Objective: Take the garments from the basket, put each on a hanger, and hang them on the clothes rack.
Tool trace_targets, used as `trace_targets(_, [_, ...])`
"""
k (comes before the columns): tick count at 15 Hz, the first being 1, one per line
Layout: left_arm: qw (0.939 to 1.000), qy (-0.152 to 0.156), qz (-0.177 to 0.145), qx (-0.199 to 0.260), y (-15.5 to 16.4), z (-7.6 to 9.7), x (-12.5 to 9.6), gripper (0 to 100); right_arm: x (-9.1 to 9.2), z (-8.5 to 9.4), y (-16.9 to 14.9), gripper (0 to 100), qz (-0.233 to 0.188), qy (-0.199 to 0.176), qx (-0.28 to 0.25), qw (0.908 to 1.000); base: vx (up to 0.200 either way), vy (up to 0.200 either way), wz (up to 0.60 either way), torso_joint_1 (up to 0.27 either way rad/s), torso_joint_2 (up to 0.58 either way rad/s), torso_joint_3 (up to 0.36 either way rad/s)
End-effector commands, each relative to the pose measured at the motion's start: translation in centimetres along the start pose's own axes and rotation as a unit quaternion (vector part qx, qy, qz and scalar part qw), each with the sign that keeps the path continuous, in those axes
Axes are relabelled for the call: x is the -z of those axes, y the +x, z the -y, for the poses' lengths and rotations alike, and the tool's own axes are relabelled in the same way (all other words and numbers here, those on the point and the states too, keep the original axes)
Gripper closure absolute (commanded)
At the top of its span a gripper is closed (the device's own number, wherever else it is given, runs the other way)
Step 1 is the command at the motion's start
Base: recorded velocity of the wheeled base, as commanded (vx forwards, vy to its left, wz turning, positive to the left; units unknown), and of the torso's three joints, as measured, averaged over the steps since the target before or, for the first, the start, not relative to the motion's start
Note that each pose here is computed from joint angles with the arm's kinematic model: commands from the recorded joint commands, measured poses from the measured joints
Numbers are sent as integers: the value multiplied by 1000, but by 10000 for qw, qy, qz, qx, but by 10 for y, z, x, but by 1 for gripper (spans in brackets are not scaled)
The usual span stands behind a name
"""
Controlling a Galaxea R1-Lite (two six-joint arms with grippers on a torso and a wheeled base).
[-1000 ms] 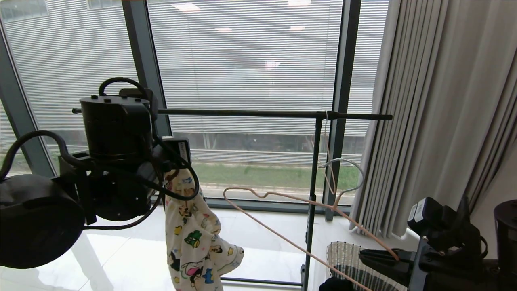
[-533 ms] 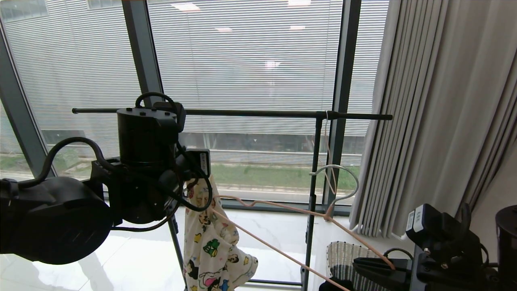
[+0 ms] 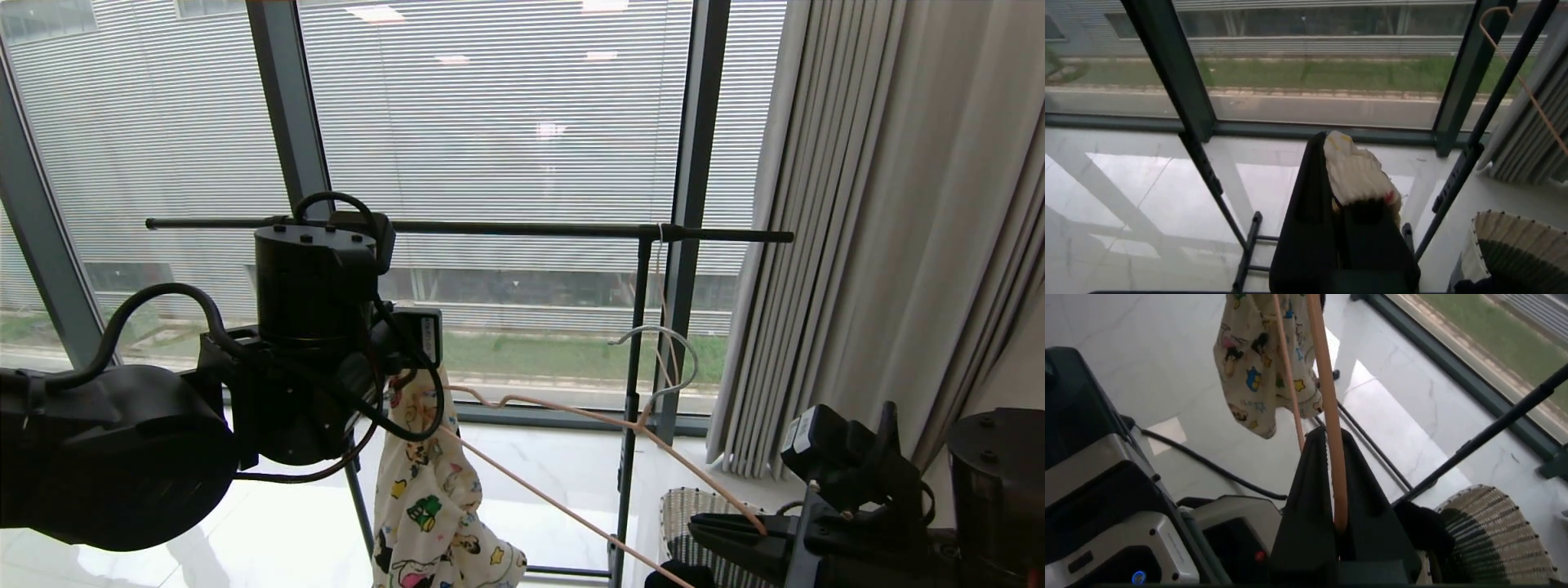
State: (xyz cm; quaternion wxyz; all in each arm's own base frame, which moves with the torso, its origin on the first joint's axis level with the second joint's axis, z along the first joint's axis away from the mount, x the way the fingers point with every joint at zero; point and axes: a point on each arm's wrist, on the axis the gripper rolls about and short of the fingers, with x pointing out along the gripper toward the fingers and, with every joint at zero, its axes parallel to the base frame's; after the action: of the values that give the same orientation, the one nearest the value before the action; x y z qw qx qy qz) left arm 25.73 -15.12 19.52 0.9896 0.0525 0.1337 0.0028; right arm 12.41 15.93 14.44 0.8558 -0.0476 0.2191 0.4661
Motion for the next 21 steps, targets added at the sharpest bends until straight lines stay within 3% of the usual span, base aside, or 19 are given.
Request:
trace_targets(1, [10000,-15,26,7,-2,0,-1,100,1,1,4,100,-50,91,9,9999,0,0,0,0,0,0])
trace_targets(8, [9996,-147,19,219,-7,12,1,100,-13,1,15,100,133,253,-1,9996,0,0,0,0,0,0])
trace_targets(13, [9996,-286,31,-74,1,-3,-2,100,-17,10,19,100,167,458,278,9984,0,0,0,0,0,0])
trace_targets(21, [9995,-295,65,-64,-1,-2,-4,100,-16,17,33,100,36,506,586,9970,0,0,0,0,0,0])
